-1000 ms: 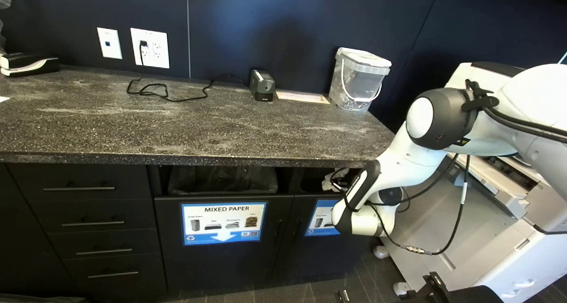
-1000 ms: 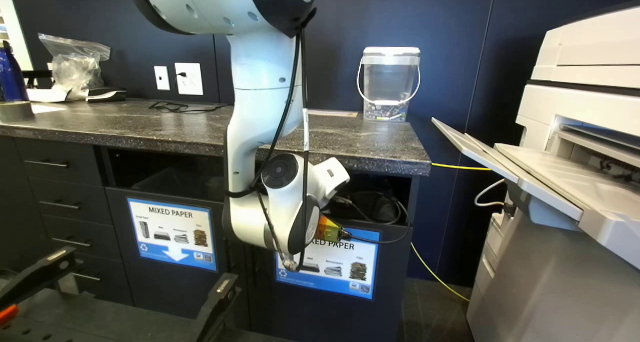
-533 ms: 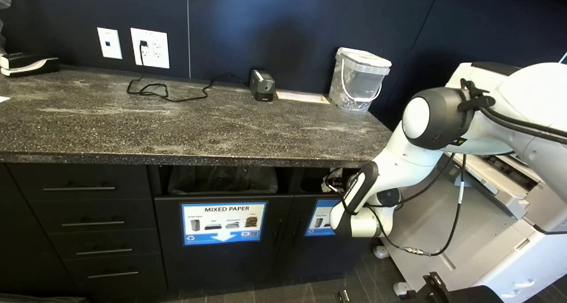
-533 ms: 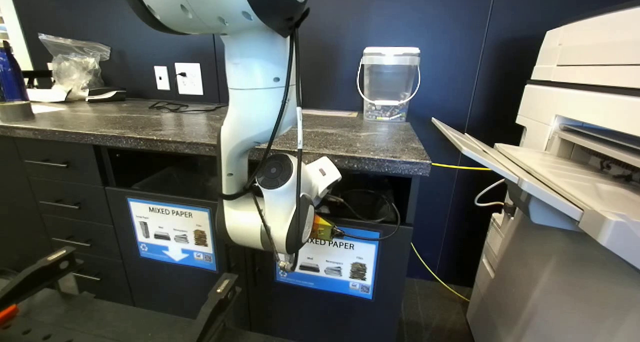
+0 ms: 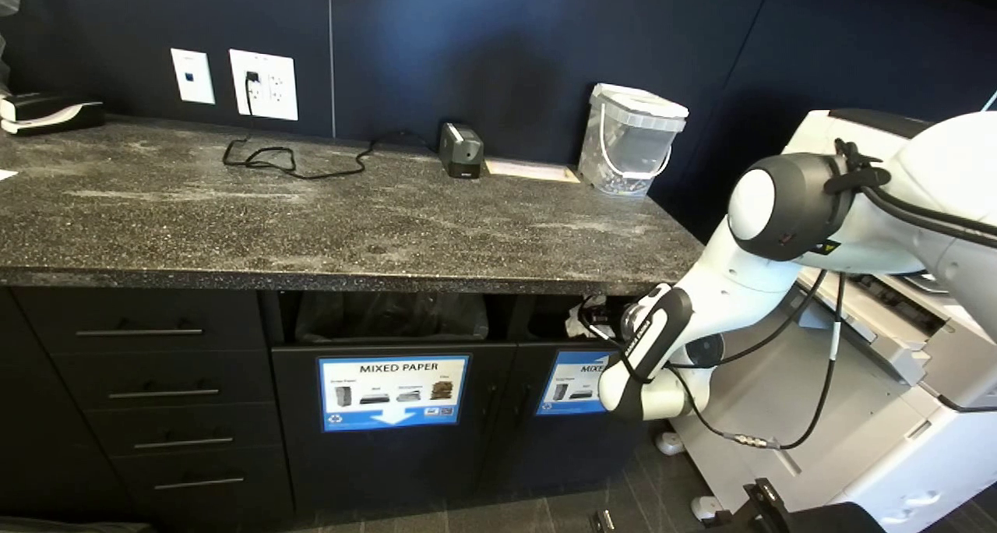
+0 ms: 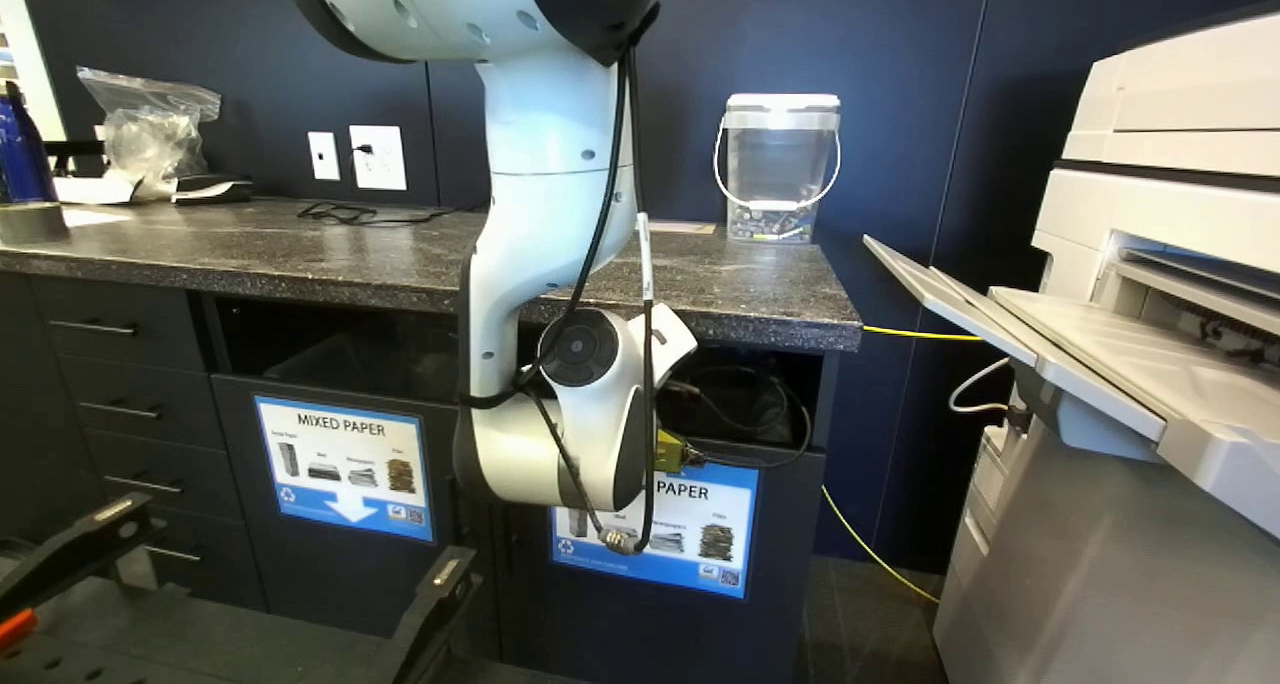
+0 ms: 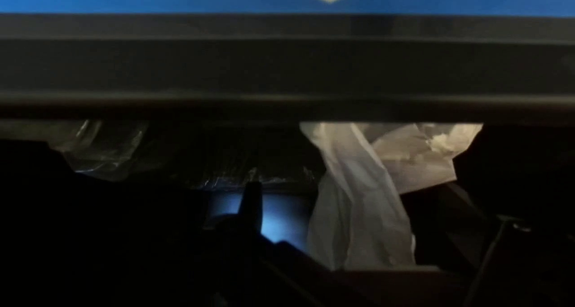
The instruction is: Put the white pieces of papers in the right bin
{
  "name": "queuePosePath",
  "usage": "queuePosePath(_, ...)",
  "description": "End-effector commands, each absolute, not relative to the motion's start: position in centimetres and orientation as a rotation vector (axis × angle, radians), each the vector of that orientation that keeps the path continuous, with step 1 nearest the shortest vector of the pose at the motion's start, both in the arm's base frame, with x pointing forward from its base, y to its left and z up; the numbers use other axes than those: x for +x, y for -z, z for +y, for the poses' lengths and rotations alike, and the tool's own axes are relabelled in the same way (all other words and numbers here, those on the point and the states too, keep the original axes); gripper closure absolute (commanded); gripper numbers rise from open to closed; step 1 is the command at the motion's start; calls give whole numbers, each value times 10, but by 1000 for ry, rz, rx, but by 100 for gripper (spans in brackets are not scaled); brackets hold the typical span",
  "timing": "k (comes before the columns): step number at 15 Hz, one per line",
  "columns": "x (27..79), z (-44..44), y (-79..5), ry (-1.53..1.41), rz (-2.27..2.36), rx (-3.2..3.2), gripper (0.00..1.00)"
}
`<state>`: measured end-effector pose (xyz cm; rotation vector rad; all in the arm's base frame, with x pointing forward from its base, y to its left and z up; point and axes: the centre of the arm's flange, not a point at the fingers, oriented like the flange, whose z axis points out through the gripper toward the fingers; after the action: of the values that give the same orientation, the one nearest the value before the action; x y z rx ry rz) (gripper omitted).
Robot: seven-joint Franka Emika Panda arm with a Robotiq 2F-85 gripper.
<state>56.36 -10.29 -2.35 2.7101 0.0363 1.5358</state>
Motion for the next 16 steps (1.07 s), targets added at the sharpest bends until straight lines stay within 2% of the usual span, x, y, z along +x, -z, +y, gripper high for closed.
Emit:
queuePosePath(1,554,-108,0,-1638,18,2660,0)
queuePosePath(5,551,-111,-5,-1657,-2,2642,0)
queuePosePath(11,548,-110,-13,-1418,33,2778,0)
queuePosePath(16,538,-106,-54,-1198,83,2869,0)
